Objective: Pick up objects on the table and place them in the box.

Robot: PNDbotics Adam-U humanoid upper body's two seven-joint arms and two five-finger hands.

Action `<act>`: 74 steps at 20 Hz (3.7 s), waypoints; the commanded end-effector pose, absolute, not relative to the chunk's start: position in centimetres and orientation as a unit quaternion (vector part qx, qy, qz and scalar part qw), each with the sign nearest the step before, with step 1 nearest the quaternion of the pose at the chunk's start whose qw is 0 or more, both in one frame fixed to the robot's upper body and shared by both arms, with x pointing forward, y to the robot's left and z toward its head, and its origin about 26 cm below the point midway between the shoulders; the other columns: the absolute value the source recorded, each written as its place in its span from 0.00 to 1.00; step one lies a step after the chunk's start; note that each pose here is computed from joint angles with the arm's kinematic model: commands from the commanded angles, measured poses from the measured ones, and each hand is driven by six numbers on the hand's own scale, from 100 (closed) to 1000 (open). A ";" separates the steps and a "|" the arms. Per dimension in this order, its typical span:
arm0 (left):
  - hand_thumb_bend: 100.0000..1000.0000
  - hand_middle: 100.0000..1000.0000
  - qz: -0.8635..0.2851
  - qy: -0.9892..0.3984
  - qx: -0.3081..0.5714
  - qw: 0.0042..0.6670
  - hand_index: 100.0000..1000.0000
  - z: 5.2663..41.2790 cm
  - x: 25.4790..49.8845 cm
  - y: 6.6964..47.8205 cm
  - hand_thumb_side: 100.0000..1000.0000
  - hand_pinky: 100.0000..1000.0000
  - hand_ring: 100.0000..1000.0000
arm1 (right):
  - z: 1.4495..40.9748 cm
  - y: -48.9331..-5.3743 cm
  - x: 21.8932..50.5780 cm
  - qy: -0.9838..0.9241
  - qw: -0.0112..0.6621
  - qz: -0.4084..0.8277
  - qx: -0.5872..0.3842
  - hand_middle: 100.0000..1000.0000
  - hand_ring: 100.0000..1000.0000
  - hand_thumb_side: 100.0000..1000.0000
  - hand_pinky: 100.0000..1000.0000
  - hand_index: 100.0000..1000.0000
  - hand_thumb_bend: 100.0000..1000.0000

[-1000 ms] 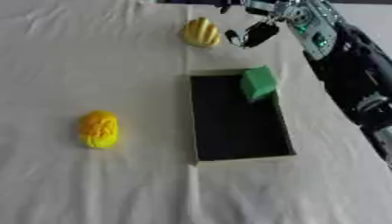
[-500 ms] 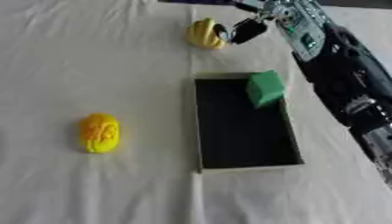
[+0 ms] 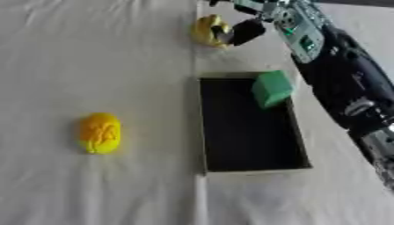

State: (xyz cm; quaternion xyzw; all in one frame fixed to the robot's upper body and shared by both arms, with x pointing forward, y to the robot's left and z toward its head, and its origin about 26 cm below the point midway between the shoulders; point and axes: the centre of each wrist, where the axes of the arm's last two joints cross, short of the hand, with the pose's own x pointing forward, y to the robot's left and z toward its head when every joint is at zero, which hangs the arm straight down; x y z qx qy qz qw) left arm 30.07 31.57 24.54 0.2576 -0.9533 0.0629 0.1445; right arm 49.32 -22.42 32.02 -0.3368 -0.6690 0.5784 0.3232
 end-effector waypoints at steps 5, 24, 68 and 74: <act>0.00 0.65 0.061 -0.957 0.254 0.127 0.83 25.5 29.7 31.6 0.20 0.77 0.71 | 33.4 -23.3 49.0 -0.661 0.322 0.571 -0.367 0.87 1.00 0.26 1.00 1.00 0.00; 0.00 0.65 0.064 -0.957 0.251 0.128 0.83 25.5 29.7 31.6 0.21 0.77 0.71 | 32.9 -23.9 49.1 -0.692 0.329 0.515 -0.384 0.45 0.86 0.00 0.92 0.73 0.00; 0.00 0.65 0.051 -0.942 0.280 0.176 0.84 22.8 29.0 32.6 0.21 0.78 0.71 | 27.0 -21.6 29.9 -0.705 0.173 0.656 -0.206 0.36 0.66 0.05 0.78 0.60 0.00; 0.00 0.65 0.054 -0.943 0.276 0.179 0.84 22.7 29.1 32.4 0.21 0.78 0.71 | 25.8 -21.2 29.8 -0.695 0.175 0.668 -0.197 0.42 0.71 0.05 0.80 0.65 0.00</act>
